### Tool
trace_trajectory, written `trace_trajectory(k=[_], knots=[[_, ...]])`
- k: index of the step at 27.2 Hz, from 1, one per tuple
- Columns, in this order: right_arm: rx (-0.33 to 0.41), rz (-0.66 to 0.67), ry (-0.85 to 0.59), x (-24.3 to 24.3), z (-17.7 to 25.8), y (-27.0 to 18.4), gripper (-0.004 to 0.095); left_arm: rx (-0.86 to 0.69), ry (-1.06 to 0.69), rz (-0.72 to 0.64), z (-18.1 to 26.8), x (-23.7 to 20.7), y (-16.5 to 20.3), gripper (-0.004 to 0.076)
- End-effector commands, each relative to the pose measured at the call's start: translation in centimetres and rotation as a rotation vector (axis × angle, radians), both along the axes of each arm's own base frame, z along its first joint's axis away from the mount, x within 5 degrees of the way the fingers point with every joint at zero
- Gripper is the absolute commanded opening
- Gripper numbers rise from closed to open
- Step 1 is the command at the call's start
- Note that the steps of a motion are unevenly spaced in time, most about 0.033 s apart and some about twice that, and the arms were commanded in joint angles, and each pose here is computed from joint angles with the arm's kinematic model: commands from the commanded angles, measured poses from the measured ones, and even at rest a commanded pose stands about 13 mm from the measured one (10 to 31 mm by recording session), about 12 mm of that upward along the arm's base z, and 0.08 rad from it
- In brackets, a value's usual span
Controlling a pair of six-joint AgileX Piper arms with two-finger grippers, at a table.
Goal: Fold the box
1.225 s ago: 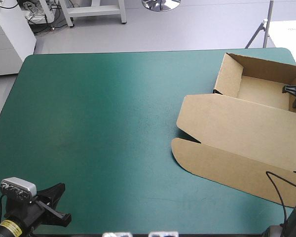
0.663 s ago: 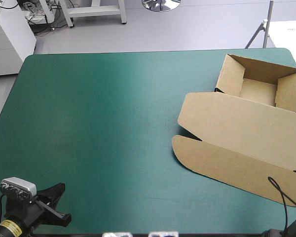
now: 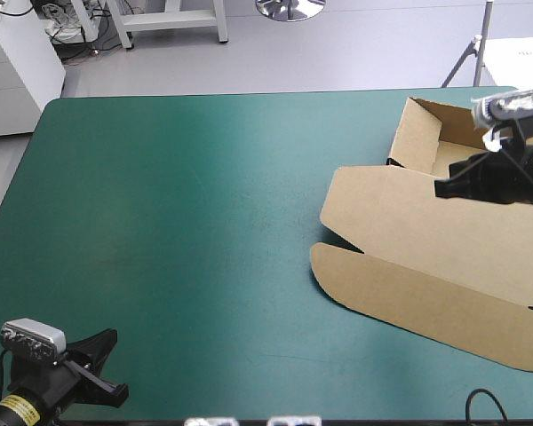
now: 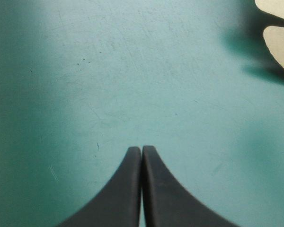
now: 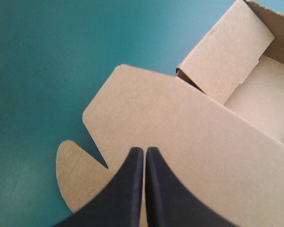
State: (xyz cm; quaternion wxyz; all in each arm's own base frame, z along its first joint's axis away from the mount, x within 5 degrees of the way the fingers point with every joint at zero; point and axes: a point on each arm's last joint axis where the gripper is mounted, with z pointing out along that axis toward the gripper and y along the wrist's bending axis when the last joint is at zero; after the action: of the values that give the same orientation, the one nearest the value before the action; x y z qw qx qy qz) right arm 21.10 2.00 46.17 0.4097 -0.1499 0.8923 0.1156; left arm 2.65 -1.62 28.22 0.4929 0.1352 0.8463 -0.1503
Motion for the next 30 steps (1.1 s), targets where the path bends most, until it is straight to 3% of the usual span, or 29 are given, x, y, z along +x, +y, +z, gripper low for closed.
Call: trace_trajectory(k=[1, 17, 24, 30], knots=[[-0.022, -0.003, -0.145, -3.1, 0.4, 0.6, -0.0003, -0.045, -0.068, -0.003, 1.3, 0.2, -0.2, -0.0010], [-0.104, -0.048, -0.346, -14.3, -9.5, 0.2, -0.0004, -0.083, -0.052, -0.019, 1.3, 0.1, -0.4, -0.0010], [-0.101, -0.061, -0.333, -16.5, -15.9, 0.1, -0.0004, -0.083, -0.052, -0.019, 1.3, 0.1, -0.4, -0.0010], [-0.091, -0.077, -0.360, -17.1, -17.7, 0.1, -0.0019, -0.083, -0.052, -0.019, 1.3, 0.1, -0.4, -0.0010]])
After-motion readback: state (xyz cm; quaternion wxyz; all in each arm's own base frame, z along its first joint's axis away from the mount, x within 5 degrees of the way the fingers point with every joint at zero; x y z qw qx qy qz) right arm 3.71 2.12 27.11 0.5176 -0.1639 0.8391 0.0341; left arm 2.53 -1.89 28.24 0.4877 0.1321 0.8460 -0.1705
